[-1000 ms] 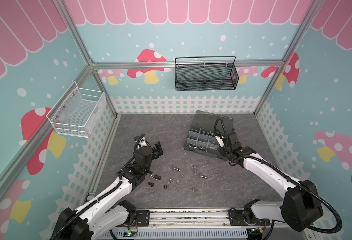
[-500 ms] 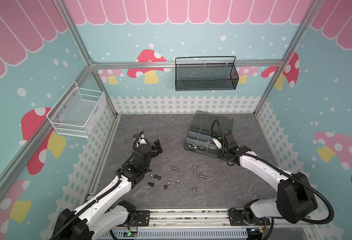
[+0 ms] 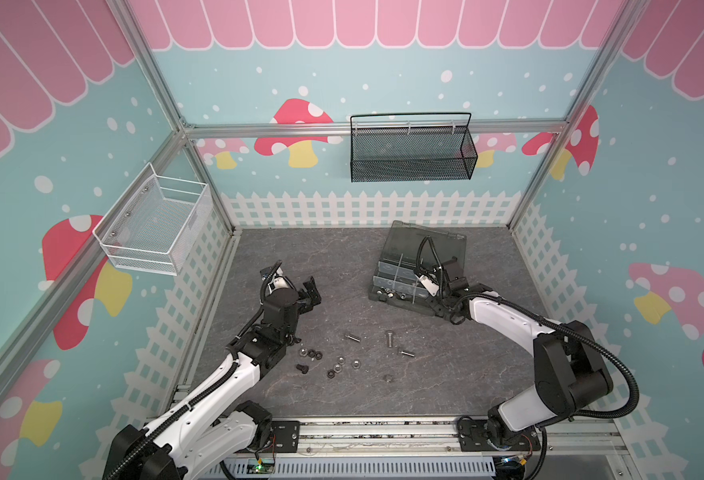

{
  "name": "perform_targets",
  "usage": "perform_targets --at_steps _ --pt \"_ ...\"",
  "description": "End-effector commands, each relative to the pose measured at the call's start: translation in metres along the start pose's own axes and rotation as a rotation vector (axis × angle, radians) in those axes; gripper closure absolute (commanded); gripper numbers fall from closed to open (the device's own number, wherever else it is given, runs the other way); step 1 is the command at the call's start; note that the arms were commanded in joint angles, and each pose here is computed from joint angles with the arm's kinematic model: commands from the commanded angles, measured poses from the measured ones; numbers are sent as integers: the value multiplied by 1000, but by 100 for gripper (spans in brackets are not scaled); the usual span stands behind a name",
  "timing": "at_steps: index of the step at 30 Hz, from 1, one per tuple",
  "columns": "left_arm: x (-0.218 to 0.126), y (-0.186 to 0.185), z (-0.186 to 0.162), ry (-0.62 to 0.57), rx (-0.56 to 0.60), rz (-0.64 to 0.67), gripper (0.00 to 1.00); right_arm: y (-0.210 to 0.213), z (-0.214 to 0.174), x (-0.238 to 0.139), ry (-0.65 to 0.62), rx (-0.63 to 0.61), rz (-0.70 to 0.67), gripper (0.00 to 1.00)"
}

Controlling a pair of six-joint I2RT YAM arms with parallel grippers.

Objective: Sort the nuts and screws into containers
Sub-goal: 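Carry the hex bolt with the right gripper over the organizer box, then open the right gripper to drop the bolt into a compartment, then lower the right gripper onto another silver hex bolt near the box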

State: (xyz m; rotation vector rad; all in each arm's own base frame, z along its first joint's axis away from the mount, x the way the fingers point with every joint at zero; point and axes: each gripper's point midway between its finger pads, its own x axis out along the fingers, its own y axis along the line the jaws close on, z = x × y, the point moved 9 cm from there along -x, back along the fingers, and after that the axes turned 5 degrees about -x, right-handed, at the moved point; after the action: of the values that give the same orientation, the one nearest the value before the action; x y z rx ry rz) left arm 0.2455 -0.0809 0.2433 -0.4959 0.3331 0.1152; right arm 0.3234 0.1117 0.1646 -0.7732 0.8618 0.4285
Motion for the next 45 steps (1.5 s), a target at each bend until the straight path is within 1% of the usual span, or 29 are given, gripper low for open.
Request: perform_targets --at_steps 1,5,9,11,13,16,20,22,28,31,33,34,35,39,43,45 --pt "-3 7 0 -11 -17 24 1 -1 8 4 -35 -30 76 100" --pt "-5 9 1 -21 -21 29 1 3 7 13 -17 -36 114 91" --pt "-6 10 2 -26 -32 27 1 2 8 19 11 -28 122 73" --pt "-7 11 1 -25 -39 21 0 0 10 16 12 -20 118 68" --pt "-7 10 1 -24 -42 15 1 -3 12 12 4 -8 110 65" --pt "-7 10 1 -23 -40 13 1 -9 18 0 -16 14 92 65" --pt "-10 9 5 -32 -39 6 1 -16 21 -15 -10 61 68 65" --pt "-12 9 6 -39 -44 1 1 -19 22 -21 3 95 64 62" --pt "-14 8 9 -49 -52 -8 0 -14 23 -31 85 240 77 62" --pt "-15 8 10 -51 -50 -8 0 -3 26 -43 91 301 48 62" --pt "-16 8 11 -48 -50 -11 1 2 27 -54 108 363 -3 62" --pt "-17 8 11 -46 -49 -12 1 4 27 -58 111 390 2 64" --pt "-18 9 11 -46 -52 -14 0 8 28 -63 108 414 19 65" --pt "-23 12 11 -54 -68 -22 1 36 30 -73 119 466 93 65" --pt "-25 13 11 -63 -90 -28 1 69 35 -75 142 519 206 63" --pt "-25 13 11 -63 -91 -27 1 87 38 -74 155 527 258 59"
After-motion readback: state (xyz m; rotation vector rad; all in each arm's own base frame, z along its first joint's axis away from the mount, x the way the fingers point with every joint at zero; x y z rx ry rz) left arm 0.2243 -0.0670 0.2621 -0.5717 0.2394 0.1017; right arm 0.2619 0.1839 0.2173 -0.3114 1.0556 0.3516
